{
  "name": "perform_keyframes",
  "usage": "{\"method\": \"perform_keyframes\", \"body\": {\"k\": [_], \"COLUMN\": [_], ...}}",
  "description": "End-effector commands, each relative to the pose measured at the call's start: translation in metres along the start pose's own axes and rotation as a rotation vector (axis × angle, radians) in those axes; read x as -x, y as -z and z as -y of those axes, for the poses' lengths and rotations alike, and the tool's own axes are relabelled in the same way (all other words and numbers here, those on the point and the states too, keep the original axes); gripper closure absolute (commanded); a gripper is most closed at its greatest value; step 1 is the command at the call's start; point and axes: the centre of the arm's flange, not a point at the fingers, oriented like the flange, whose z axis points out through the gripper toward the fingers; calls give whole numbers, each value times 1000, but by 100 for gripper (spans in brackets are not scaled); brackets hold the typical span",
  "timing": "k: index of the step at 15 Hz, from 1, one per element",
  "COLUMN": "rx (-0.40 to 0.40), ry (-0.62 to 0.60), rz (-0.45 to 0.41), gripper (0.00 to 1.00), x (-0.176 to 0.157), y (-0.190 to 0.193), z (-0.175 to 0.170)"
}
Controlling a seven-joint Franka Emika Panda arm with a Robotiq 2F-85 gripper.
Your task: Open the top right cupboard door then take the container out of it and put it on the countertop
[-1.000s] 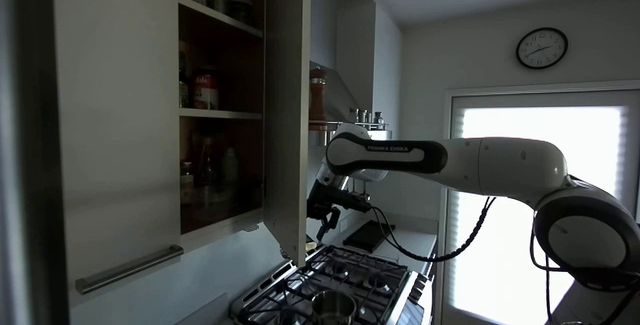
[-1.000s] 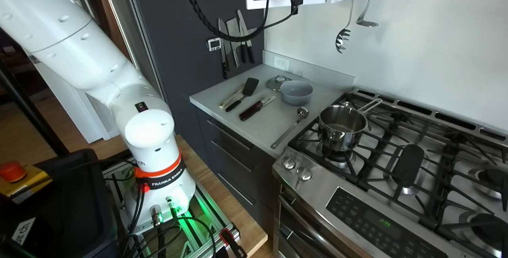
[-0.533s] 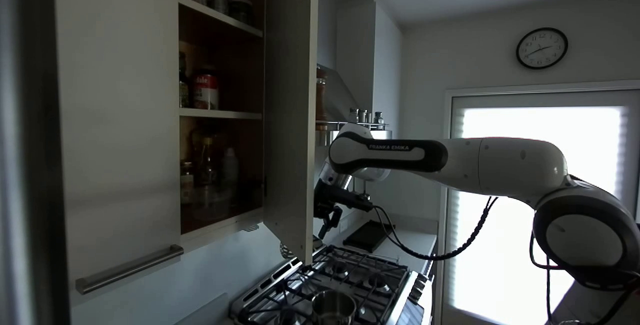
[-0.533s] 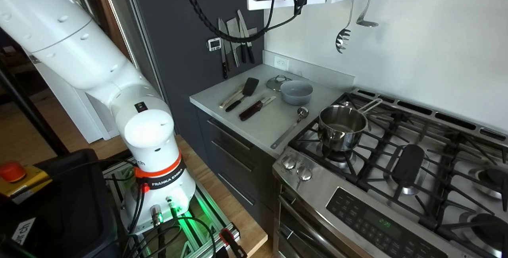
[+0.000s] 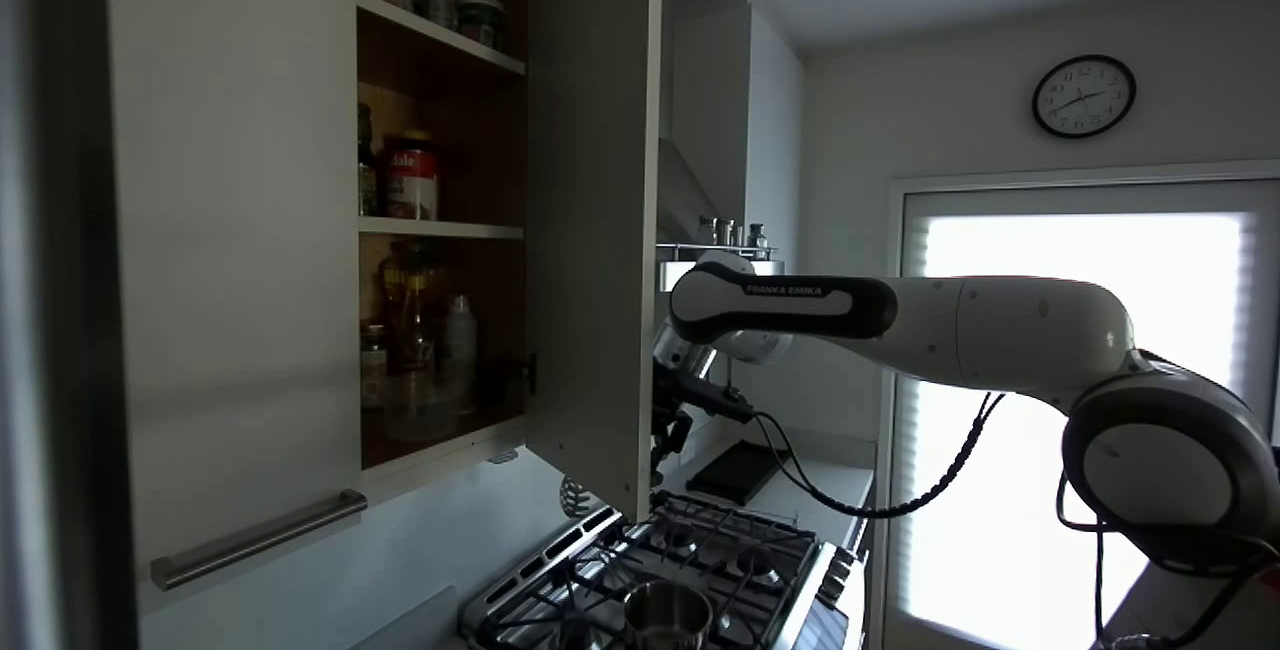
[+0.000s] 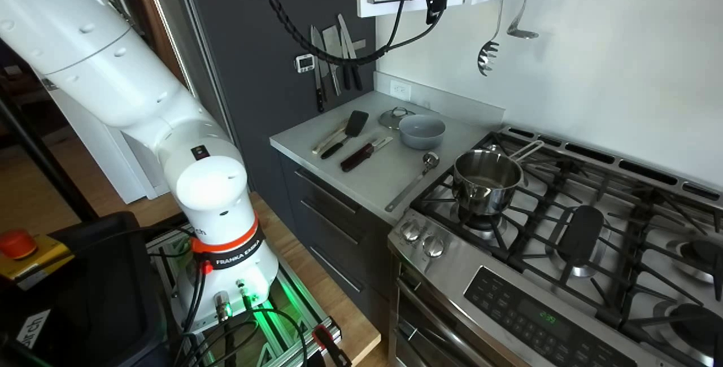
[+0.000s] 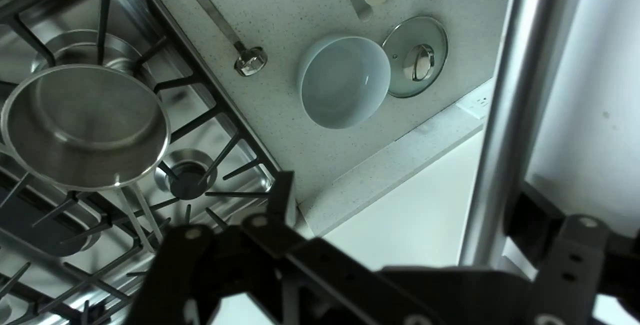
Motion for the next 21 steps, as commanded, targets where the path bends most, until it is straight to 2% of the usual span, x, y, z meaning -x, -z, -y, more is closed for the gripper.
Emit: {"method": "perform_keyframes", "body": {"k": [1,11,15,18,21], "rx": [-16,-178,-149,-175,-158], "ry": [-33,-156,-227,-283,-279], "rz": [-9,-134,-225,-298,-310], "gripper": [0,0,0,0,0], "x": [7,7,10,15,26], "y": [3,39,49,56,59], "z": [-21,-49,-65,-77,-89]}}
